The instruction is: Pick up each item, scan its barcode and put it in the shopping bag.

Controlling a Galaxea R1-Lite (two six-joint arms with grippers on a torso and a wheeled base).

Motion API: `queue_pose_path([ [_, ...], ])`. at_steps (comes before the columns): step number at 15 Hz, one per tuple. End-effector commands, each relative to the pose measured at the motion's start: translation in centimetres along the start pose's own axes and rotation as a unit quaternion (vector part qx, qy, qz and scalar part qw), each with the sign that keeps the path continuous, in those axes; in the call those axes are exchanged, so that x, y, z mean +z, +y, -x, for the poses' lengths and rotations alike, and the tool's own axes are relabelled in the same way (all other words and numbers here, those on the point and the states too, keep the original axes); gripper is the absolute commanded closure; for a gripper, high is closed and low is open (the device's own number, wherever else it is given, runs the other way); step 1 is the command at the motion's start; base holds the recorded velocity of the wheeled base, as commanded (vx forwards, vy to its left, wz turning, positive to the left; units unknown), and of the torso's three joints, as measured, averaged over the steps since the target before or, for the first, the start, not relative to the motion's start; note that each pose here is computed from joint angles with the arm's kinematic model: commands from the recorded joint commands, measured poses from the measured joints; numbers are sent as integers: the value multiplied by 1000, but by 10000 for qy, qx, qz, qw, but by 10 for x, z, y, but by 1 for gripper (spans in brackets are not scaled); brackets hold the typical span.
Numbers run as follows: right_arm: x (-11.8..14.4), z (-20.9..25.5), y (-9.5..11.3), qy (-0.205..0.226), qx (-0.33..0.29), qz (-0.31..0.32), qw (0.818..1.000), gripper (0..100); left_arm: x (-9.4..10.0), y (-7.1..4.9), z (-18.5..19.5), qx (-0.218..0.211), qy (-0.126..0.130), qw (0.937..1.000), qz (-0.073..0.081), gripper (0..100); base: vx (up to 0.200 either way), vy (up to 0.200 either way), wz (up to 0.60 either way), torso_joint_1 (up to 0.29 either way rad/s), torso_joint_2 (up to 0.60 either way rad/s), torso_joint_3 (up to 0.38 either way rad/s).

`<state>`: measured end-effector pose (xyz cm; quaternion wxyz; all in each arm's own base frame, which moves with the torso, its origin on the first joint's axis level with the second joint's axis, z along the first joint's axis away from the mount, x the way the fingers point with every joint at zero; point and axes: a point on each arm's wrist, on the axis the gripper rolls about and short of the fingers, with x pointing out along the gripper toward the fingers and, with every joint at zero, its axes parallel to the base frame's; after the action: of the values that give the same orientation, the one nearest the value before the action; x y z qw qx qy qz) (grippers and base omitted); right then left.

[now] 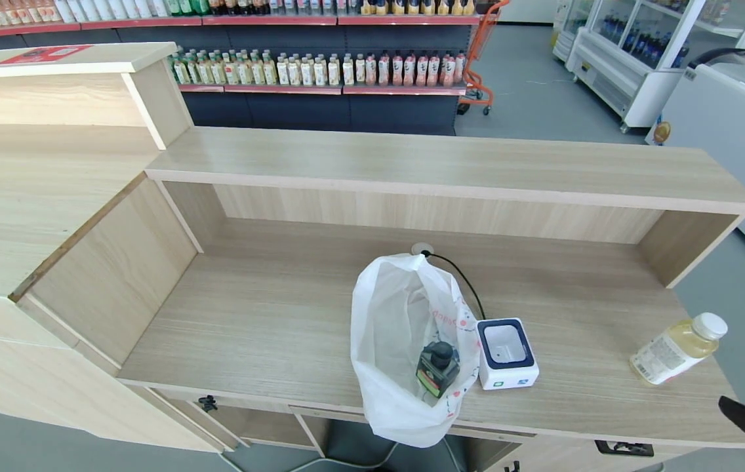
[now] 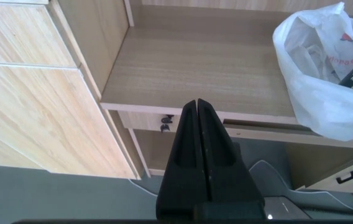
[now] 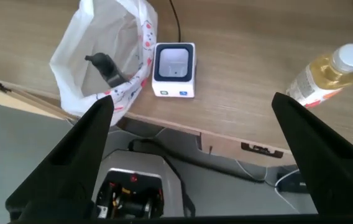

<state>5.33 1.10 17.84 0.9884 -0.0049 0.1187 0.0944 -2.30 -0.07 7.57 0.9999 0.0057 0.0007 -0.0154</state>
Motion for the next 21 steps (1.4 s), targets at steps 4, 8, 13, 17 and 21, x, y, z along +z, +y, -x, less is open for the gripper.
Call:
queue_pose_path([
  [4, -6, 9, -4, -121, -397, -111, 9991, 0, 0, 0, 0, 1, 0, 10000, -12, 100, -200, -200, 0, 6, 1, 4],
  [8, -12, 14, -4, 9, -398, -114, 9991, 0, 0, 0, 0, 1, 0, 10000, -19, 100, -200, -200, 0, -5, 1, 4],
  [13, -15, 14, -4, 70, -399, -116, 9991, 0, 0, 0, 0, 1, 0, 10000, -19, 100, -40, -80, 0, -6, -1, 1],
  [17, -17, 12, -4, 136, -446, -182, 9987, 0, 0, 0, 0, -7, 0, 10000, -42, 100, 0, -200, 0, 8, 2, -1],
  [21, -17, 2, -9, 401, -960, -318, 9941, 0, 0, 0, 0, -7, -8, 10000, -42, 100, 0, -200, 0, 7, 7, 1],
])
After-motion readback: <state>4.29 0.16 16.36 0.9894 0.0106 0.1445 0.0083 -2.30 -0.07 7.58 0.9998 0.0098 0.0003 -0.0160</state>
